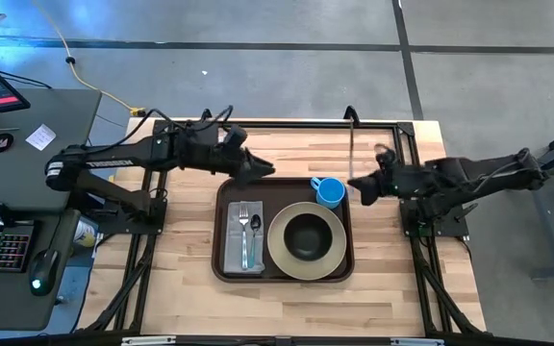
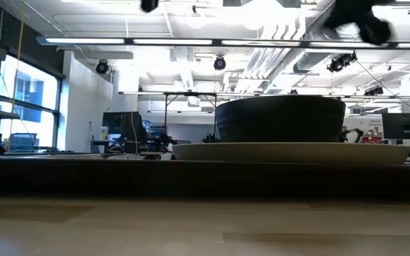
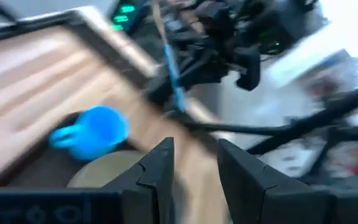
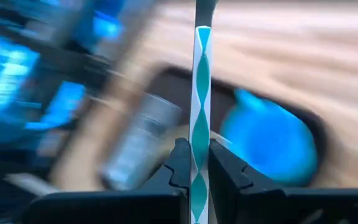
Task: Set up tray
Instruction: Put the blue patterned knife on the gray napkin to the left of the blue patterned fork
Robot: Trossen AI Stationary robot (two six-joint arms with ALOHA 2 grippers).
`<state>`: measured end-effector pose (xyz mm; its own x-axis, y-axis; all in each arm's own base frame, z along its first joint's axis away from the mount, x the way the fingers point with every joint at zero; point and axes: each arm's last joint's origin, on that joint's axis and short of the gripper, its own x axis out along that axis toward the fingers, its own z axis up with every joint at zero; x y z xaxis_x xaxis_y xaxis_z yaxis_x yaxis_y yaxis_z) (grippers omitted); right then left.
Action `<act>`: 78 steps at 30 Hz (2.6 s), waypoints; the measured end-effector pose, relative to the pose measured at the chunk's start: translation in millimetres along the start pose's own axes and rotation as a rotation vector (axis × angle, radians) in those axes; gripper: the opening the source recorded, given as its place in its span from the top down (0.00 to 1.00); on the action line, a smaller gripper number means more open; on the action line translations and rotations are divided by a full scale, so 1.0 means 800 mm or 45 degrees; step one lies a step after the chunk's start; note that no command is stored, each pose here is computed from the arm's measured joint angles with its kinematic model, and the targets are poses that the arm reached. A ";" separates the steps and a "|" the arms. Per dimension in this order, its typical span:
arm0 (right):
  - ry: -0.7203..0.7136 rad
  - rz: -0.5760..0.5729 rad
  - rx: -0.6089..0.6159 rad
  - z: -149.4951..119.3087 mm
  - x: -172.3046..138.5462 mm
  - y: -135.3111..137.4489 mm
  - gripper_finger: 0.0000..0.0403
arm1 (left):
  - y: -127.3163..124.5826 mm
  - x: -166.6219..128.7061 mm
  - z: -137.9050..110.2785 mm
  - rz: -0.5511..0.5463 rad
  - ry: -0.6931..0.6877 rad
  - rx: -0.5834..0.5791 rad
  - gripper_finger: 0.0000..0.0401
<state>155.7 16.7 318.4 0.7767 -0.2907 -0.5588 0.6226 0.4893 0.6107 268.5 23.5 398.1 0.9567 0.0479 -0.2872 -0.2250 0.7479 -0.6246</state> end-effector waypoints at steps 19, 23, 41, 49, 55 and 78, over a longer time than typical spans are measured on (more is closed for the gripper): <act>-0.196 0.658 -0.217 0.049 0.051 0.119 0.95 | 0.000 0.052 0.023 -0.440 -0.046 -0.122 0.61; -0.216 0.712 -0.226 0.058 0.060 0.129 0.95 | 0.002 0.053 0.025 -0.389 -0.101 -0.127 0.61; -0.260 0.854 -0.214 0.071 0.067 0.138 0.95 | -0.012 0.046 0.037 -0.575 -0.228 0.081 0.61; -0.275 0.859 -0.221 0.073 0.067 0.137 0.95 | -0.010 0.051 0.036 -0.557 -0.231 0.075 0.61; -0.288 0.884 -0.216 0.074 0.066 0.139 0.95 | -0.008 0.052 0.035 -0.527 -0.227 0.075 0.61; -0.274 0.884 -0.220 0.073 0.067 0.139 0.95 | -0.010 0.053 0.035 -0.563 -0.231 0.113 0.61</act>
<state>272.1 7.5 389.0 0.9983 -0.0137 0.0565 -0.0281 0.7360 0.6764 315.8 38.3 411.4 0.9755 -0.1789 0.1280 0.2199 0.7757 -0.5915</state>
